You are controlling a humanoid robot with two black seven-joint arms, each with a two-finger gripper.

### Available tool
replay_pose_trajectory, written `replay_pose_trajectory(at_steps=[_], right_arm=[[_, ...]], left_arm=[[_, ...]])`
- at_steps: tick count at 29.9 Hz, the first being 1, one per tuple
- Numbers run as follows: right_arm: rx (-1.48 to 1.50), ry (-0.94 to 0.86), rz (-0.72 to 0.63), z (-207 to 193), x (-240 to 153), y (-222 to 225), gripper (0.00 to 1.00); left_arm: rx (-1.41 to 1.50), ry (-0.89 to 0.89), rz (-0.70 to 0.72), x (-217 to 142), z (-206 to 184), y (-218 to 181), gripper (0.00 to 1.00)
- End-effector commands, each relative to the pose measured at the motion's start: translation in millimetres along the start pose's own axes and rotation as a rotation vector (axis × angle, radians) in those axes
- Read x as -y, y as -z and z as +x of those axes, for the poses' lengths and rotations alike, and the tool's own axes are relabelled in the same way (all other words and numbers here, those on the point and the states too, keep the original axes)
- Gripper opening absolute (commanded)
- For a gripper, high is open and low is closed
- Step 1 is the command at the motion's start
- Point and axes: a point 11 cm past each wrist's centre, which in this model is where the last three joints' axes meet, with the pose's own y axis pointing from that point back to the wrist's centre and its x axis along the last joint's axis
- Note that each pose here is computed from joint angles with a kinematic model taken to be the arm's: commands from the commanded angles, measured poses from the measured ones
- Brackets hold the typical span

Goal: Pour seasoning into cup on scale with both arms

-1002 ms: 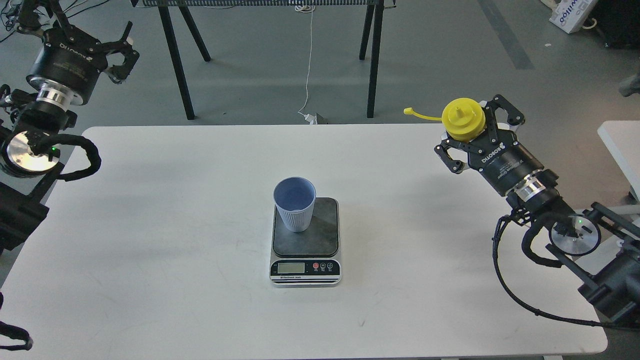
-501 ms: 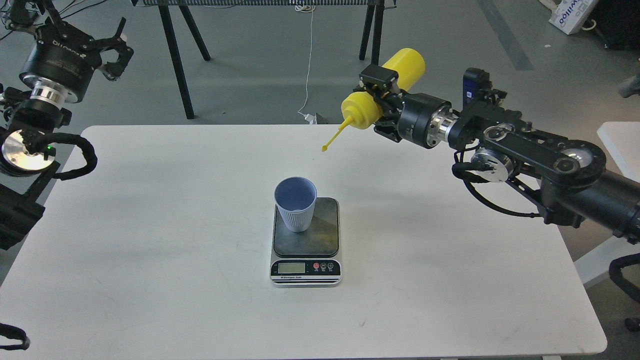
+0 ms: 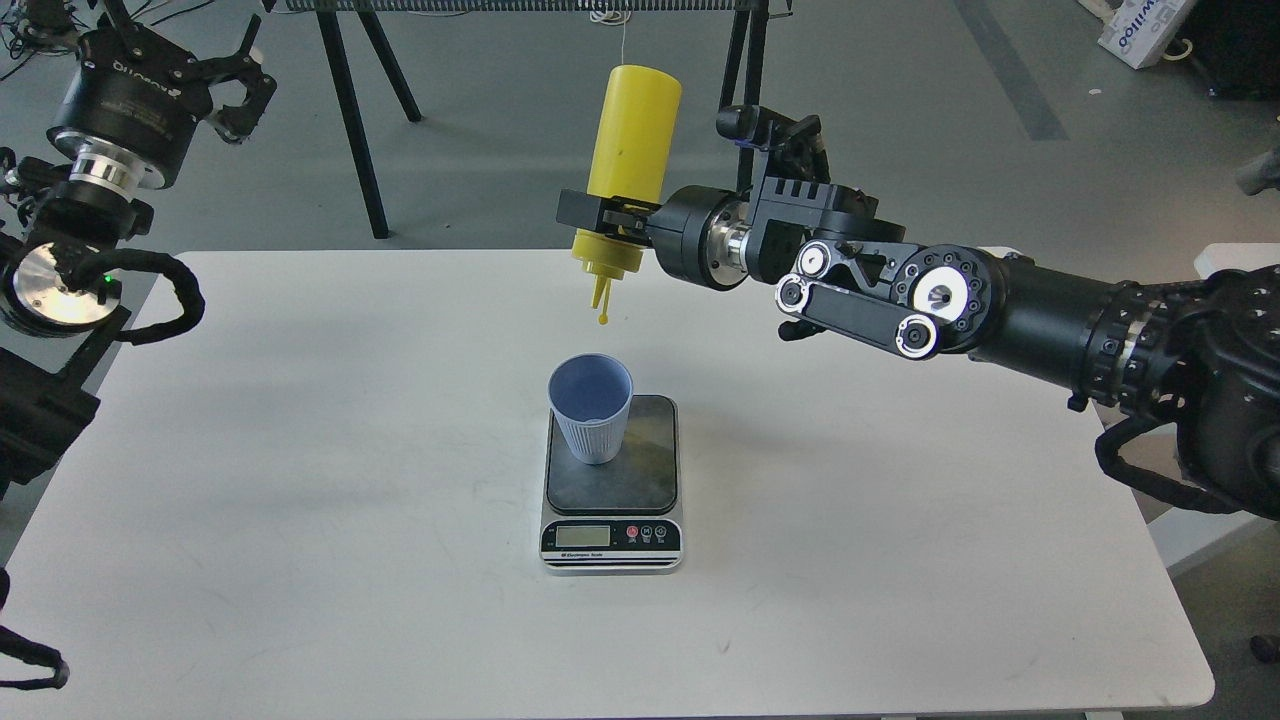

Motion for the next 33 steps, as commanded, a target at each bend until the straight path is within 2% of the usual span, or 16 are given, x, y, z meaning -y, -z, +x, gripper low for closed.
replay_pose_trajectory(at_steps=[1,9,33], right_arm=[[-0.100,0.031,-0.022,-7.9,2.8,-1.5,0.36],[-0.286,0.047,-0.077,-20.2,-0.2,-24.6,0.36],[-0.227,0.038,-0.061,-39.3,0.4,-30.1,0.34]], left_arm=[[0.001,0.004,-0.002,1.6,-1.6,-1.4,1.00],[0.002,0.020,-0.012,4.5,-7.0,-6.5,1.00],[0.004,0.023,-0.013,4.4,-7.1,-7.8,1.00]])
